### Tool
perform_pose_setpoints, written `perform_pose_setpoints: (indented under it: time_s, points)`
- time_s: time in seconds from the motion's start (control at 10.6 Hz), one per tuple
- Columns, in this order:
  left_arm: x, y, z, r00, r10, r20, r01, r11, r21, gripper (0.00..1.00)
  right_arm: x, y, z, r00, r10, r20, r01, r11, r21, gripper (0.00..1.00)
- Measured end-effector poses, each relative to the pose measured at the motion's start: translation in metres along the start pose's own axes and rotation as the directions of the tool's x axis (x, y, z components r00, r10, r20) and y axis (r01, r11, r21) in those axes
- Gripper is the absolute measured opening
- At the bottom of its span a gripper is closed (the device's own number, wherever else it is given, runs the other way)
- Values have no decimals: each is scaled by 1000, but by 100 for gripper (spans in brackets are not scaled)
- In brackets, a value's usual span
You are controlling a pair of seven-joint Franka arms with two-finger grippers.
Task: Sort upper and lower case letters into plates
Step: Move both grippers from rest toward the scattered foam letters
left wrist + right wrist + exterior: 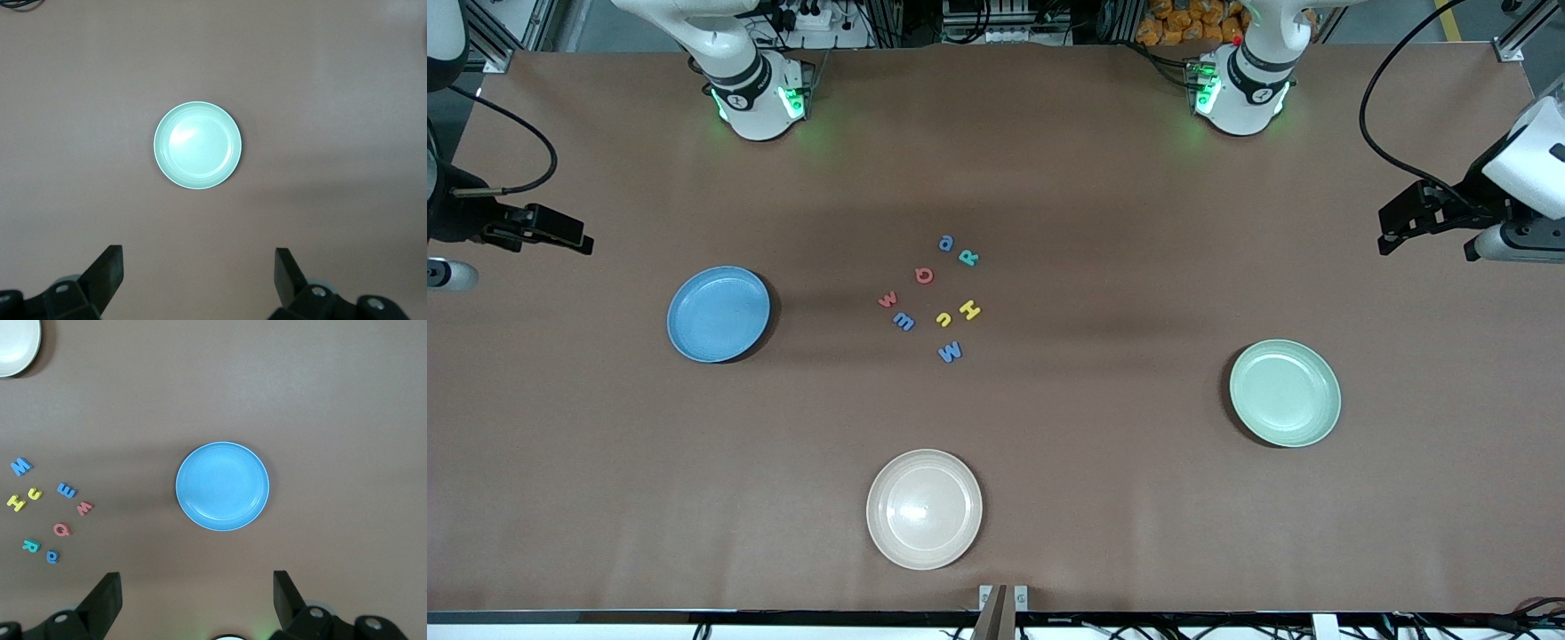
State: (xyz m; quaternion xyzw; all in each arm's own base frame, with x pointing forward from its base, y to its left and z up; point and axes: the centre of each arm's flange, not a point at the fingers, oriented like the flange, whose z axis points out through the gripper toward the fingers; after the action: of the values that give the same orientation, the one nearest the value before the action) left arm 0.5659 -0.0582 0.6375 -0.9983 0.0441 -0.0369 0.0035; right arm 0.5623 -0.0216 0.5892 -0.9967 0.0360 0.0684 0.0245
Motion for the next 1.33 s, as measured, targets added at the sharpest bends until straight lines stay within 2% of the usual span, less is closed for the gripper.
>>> perform_pose_setpoints:
  time_s: [0.47, 0.66, 0.85, 1.14, 1.33]
  points:
    - [0, 0, -1, 1000, 1, -1, -1, 1000, 0, 100, 0, -1, 1, 1000, -2, 5, 2, 1000, 1, 100]
    - [1, 6, 3, 1000, 11, 6, -11, 1000, -4, 100, 0, -1, 9, 1000, 2, 30, -2, 1000, 0, 100]
    - [5, 37, 15, 998, 65, 18, -64, 998, -14, 100, 6, -5, 22, 997, 51, 55, -52, 999, 1, 100]
    - [10, 73, 28, 992, 123, 23, -122, 992, -27, 100, 27, -46, 61, 983, 138, 119, -147, 986, 74, 100]
    - [14, 96, 40, 987, 161, 20, -160, 986, -42, 100, 42, -99, 111, 968, 209, 139, -218, 974, 56, 100]
